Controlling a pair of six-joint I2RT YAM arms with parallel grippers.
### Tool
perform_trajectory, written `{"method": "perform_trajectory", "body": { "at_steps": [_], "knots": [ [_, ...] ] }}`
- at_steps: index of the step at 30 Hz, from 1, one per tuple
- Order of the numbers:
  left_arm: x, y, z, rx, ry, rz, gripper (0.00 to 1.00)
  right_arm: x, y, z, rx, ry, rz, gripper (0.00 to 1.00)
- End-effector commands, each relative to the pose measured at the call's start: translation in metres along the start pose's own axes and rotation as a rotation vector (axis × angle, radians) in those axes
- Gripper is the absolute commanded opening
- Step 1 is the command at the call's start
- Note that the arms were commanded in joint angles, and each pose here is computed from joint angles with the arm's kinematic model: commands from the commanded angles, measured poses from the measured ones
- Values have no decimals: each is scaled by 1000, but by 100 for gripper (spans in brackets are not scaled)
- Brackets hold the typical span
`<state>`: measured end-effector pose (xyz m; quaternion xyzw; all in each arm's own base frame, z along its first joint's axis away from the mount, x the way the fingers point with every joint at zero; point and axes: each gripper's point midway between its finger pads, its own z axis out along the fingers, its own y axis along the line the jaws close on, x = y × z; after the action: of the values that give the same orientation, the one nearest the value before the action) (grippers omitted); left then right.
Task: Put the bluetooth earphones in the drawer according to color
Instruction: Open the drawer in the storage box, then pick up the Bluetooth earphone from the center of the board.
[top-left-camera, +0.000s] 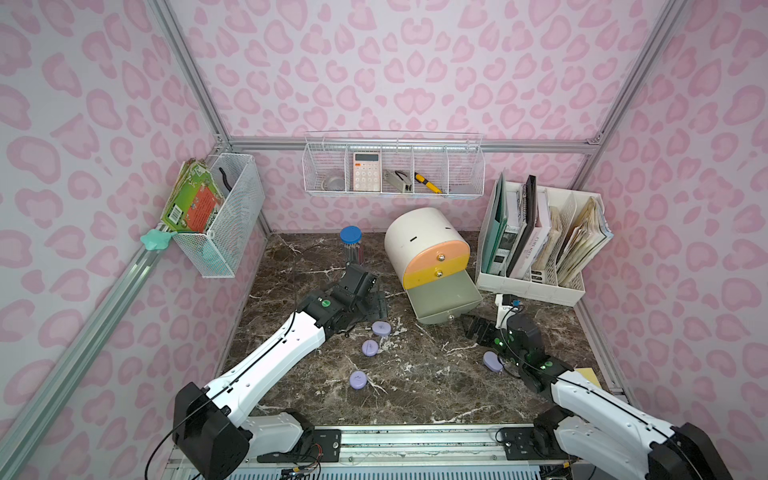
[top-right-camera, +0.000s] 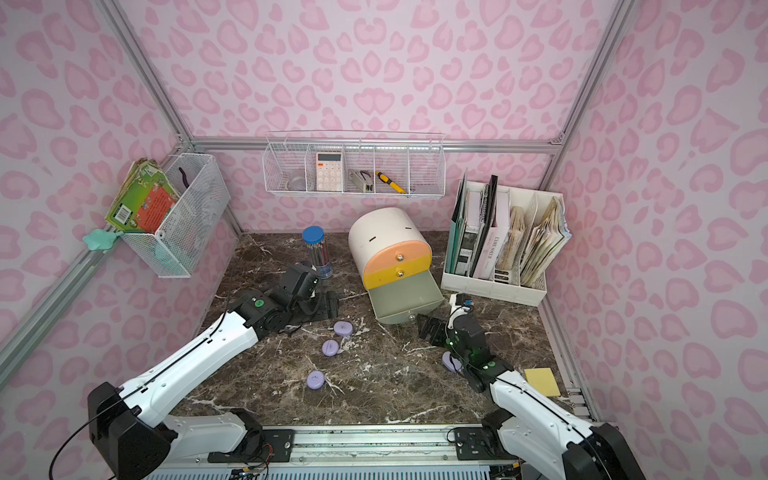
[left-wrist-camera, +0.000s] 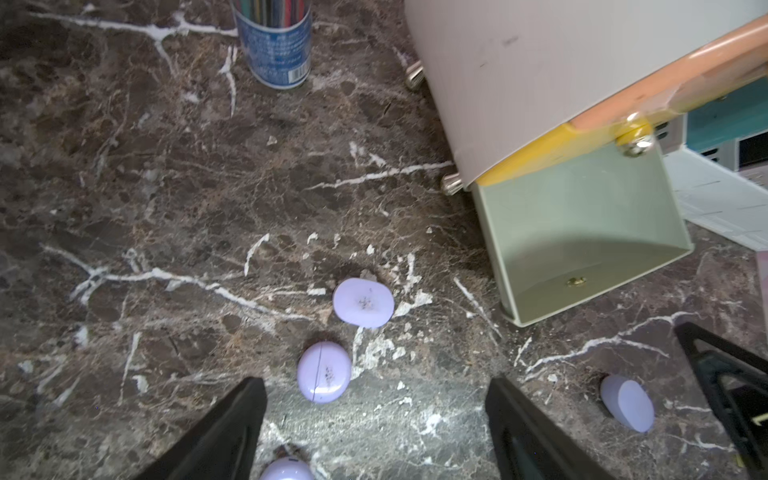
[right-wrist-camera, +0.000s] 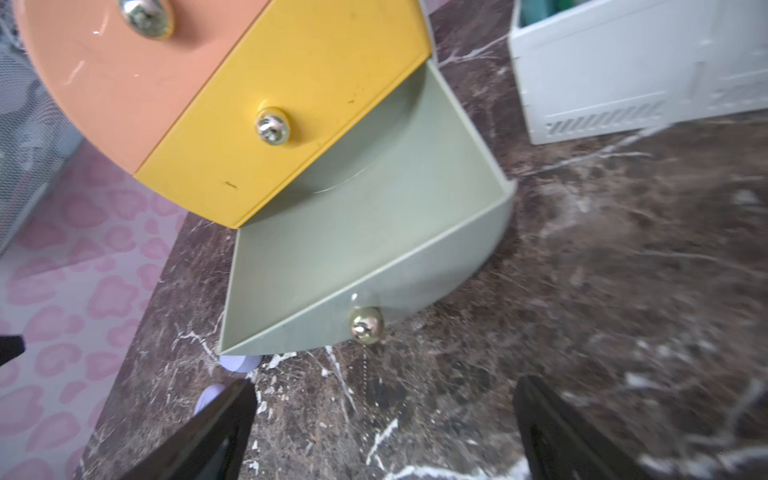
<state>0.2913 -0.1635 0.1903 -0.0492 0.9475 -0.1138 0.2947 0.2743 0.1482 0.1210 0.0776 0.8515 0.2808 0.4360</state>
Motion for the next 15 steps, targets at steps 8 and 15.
{"method": "perform_trajectory", "body": {
  "at_steps": [8,15],
  "knots": [
    [59,37,14,-66,105,-124,88,30,-62,-32,263,74,70,98],
    [85,52,22,-89,148,-157,87,47,-70,-29,246,136,85,98]
  ]
}}
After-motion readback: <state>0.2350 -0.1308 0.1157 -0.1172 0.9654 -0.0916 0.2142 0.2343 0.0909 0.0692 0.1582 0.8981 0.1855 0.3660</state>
